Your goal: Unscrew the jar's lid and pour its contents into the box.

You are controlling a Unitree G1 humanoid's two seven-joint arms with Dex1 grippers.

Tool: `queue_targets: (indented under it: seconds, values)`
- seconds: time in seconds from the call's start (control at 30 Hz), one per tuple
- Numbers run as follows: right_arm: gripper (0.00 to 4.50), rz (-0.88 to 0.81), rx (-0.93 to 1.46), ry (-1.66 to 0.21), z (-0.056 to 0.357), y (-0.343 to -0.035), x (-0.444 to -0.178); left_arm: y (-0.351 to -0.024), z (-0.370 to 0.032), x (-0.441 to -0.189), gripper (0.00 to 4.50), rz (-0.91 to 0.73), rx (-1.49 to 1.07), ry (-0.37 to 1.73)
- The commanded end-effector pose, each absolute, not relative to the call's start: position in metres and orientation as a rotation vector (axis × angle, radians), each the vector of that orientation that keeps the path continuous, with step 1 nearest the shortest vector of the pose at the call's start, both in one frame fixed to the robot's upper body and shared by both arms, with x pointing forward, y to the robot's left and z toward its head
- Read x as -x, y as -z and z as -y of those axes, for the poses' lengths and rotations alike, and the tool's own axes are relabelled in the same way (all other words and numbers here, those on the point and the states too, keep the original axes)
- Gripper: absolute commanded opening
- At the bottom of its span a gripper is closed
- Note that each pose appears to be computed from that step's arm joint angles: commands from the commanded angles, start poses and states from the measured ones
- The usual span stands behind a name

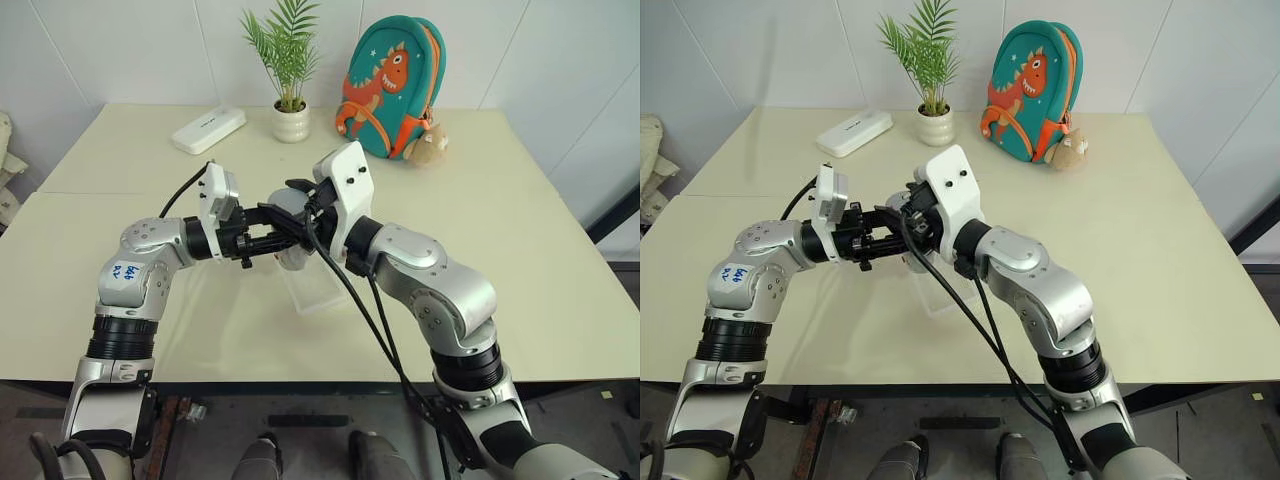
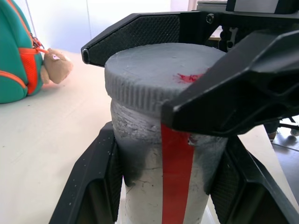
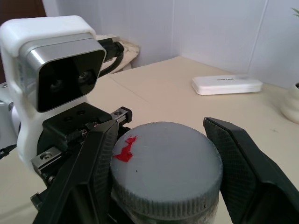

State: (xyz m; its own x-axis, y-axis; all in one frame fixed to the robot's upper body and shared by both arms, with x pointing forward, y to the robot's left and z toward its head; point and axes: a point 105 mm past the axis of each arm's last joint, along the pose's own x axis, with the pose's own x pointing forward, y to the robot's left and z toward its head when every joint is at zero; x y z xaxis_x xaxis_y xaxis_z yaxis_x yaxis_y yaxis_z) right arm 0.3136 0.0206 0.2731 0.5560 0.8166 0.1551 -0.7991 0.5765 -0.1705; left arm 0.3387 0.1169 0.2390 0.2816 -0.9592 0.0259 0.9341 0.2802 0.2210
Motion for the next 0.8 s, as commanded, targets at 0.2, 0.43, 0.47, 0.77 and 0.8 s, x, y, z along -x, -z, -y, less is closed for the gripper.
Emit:
queue_targets:
  seconds: [0.2,0.43,0.47,0.77,0.8]
  values:
    - [2.57,0.299,0.123,-1.286,-0.027,-0.291,-0.271,-0.246,-0.116,-0.331,2.02,0.181,-0.223,1.355]
    - [2.57,0.298,0.164,-1.541,-0.024,-0.29,-0.24,-0.244,-0.117,-0.332,2.02,0.171,-0.244,1.386]
    - [2.57,0.3,0.169,-1.563,-0.024,-0.29,-0.238,-0.243,-0.117,-0.332,2.02,0.17,-0.248,1.389]
    - [2.57,0.291,0.208,-1.635,-0.017,-0.284,-0.233,-0.24,-0.121,-0.33,2.02,0.15,-0.277,1.423]
    - [2.57,0.289,0.211,-1.641,-0.016,-0.283,-0.233,-0.239,-0.122,-0.33,2.02,0.143,-0.285,1.428]
